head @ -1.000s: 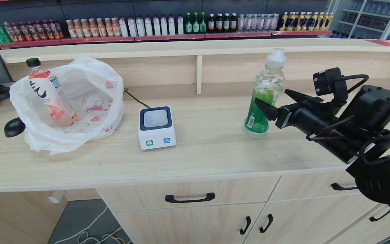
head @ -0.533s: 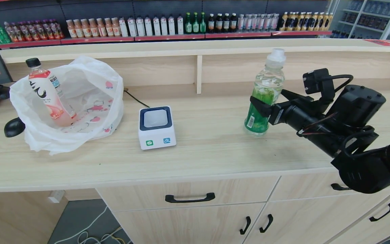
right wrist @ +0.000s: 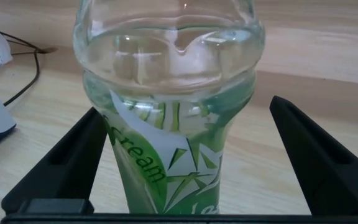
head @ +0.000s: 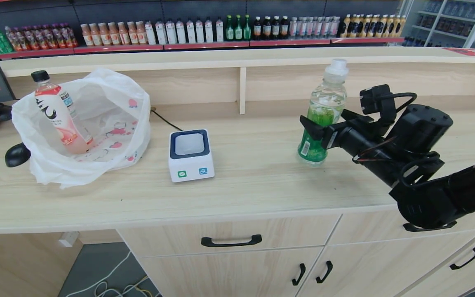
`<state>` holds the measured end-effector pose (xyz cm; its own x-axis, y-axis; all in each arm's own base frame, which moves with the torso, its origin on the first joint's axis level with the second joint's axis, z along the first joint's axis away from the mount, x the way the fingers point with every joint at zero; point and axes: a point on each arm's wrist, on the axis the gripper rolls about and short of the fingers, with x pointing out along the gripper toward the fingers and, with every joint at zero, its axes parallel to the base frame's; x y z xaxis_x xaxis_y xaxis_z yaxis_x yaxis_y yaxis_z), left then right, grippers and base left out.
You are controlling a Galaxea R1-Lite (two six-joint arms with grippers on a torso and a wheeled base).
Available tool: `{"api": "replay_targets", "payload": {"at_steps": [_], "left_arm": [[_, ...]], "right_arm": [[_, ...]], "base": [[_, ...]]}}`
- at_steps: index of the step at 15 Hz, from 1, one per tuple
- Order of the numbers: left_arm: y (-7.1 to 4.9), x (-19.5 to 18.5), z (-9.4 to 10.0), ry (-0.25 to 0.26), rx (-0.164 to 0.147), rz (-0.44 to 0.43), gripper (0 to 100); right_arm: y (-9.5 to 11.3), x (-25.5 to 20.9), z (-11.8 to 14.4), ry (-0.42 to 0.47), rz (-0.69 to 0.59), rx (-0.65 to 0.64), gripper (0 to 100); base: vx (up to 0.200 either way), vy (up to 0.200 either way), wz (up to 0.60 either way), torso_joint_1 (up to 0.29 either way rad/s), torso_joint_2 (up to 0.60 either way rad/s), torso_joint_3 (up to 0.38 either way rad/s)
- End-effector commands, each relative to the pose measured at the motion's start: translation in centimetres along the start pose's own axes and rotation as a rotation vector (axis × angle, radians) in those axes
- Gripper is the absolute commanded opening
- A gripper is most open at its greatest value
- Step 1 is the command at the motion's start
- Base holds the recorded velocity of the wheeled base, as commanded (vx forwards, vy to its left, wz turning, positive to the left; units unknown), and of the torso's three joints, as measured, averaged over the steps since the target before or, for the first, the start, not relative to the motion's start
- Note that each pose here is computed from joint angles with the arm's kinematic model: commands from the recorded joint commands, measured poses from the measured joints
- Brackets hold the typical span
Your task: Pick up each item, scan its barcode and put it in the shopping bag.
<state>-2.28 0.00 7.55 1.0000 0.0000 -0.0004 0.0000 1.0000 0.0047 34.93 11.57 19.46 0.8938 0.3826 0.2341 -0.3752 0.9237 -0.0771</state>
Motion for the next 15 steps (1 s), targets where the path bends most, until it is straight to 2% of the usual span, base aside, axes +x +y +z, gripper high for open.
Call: {"api": "replay_targets", "payload": {"at_steps": [1, 8, 9, 15], "left_arm": [[0.00, 0.00, 0.00, 0.000, 0.000, 0.000, 100], [0.00, 0.00, 0.00, 0.000, 0.000, 0.000, 100], [0.00, 0.00, 0.00, 0.000, 0.000, 0.000, 100], [0.00, 0.00, 0.00, 0.000, 0.000, 0.000, 100]], "right_arm": [[0.06, 0.27, -0.53, 0.008, 0.002, -0.010, 100], [0.07, 0.90, -0.47, -0.008, 0.002, -0.012, 100], [0.06, 0.90, -0.37, -0.012, 0.004, -0.011, 0], [0.04, 0.69, 0.37, -0.048, 0.003, -0.010, 0]], "base": [[0.000, 0.000, 0.00, 0.000, 0.00, 0.000], [0.000, 0.000, 0.00, 0.000, 0.00, 0.000], [0.000, 0.000, 0.00, 0.000, 0.00, 0.000], [0.000, 0.000, 0.00, 0.000, 0.00, 0.000]]}}
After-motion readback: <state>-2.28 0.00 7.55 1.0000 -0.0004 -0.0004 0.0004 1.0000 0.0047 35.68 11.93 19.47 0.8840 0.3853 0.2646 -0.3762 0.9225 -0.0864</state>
